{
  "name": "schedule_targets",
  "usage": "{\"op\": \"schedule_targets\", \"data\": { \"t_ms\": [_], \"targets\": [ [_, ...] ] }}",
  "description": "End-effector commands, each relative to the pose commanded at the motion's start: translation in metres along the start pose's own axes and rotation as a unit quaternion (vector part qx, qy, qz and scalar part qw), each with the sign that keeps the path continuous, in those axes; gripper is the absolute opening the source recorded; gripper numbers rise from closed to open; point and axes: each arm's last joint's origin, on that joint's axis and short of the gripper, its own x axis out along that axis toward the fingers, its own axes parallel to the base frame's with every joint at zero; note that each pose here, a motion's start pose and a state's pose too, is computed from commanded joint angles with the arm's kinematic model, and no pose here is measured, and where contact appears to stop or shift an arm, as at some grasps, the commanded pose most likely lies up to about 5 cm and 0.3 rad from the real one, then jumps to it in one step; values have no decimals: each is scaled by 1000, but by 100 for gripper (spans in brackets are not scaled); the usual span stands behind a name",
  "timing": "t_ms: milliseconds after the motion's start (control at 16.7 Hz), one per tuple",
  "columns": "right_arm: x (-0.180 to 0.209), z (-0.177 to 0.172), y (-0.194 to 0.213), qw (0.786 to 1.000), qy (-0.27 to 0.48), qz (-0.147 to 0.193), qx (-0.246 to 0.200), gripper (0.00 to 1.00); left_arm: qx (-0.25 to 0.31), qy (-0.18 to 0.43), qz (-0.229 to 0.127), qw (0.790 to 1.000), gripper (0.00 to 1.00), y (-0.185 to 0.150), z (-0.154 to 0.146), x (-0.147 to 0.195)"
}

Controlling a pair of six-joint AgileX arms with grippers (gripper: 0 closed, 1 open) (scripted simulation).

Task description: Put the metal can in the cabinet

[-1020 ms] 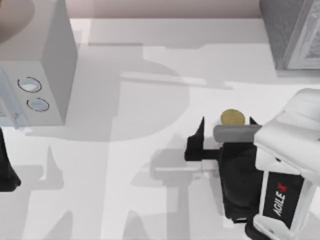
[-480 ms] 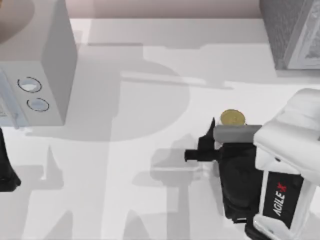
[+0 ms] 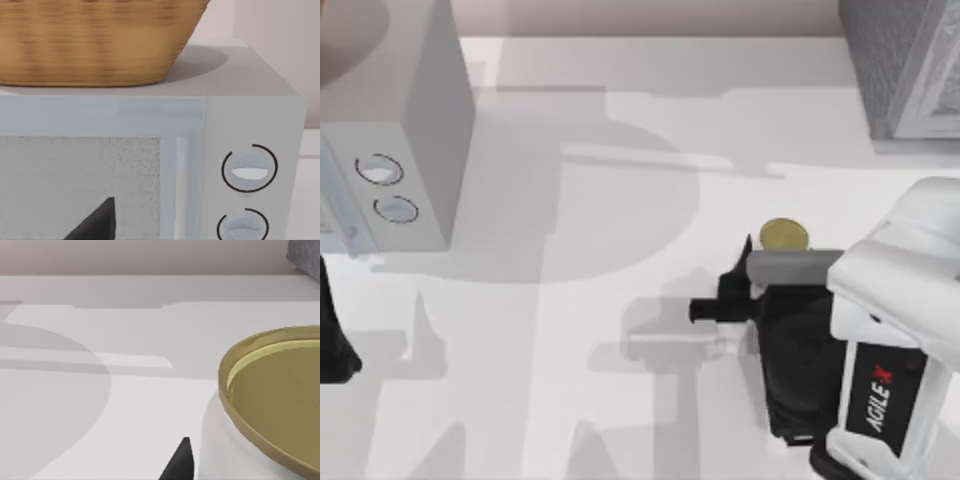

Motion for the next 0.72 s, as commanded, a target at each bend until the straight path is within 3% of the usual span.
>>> {"op": "schedule_targets", "data": {
  "t_ms": [480, 720],
  "targets": [
    [0, 3, 1, 1000, -1, 1, 2, 0, 0, 0, 0, 1000, 100, 0, 0, 0],
    [4, 33, 8, 1000, -5, 3, 5, 0, 0, 0, 0, 1000, 100, 0, 0, 0]
  ]
}}
